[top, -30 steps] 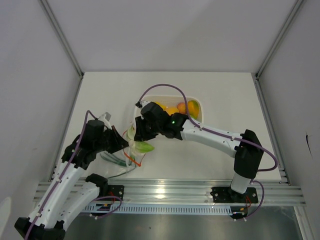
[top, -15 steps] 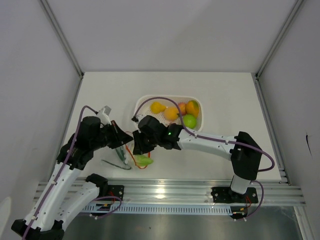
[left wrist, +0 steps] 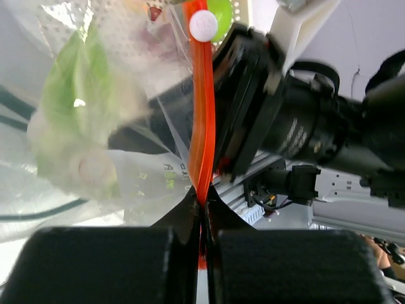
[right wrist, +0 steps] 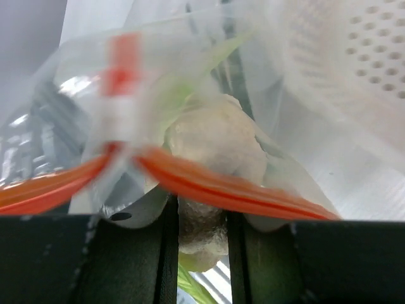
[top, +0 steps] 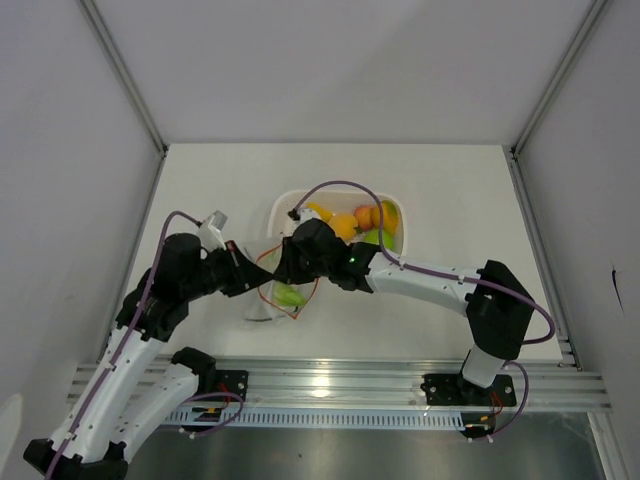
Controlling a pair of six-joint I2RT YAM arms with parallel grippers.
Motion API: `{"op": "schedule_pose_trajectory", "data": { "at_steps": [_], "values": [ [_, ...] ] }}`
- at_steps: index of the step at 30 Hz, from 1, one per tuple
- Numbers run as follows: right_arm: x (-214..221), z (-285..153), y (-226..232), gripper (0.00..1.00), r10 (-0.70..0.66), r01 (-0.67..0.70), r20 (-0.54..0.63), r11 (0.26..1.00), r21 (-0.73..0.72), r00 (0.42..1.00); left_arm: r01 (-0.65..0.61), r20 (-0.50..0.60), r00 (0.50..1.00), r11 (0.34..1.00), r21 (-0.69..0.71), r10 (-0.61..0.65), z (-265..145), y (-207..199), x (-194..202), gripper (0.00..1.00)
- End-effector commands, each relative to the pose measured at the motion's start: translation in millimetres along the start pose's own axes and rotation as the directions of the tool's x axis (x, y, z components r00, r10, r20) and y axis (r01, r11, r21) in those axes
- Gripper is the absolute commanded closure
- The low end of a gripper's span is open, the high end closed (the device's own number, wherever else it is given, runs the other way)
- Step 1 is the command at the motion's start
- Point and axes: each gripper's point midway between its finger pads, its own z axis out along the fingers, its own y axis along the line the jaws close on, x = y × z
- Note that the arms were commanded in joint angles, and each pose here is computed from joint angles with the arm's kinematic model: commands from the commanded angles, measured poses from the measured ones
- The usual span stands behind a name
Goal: Place the food in the zip-top bag and seal the zipper
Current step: Place the fake vegetable in the zipper food storage bag.
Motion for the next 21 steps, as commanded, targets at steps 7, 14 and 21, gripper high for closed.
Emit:
{"op": "schedule_pose_trajectory", "data": {
  "at_steps": [7, 14, 21],
  "values": [
    [-47.3, -6.2, 8.7, 0.72, 0.122, -0.121, 0.178, 0.993, -0.017, 0.976, 0.020, -0.024, 1.000, 0.997, 0.081, -0.018, 4.4, -11.1, 5.3, 0.99],
    [-53.8, -42.1, 20.6, 0.40, -0.039, 0.027, 0.204, 0.998, 0.061, 0.978, 0.032, -0.015, 0.999, 0.998, 0.061, -0.031, 9.8, -7.1, 2.5, 0.99],
    [-76.1, -102.4, 11.6, 0.41, -0.076, 0.034, 0.282, 0.988, 0.150, 0.957, 0.027, -0.011, 1.000, 0.998, 0.063, -0.027, 13.2, -8.7, -1.9, 0.99]
  ]
}}
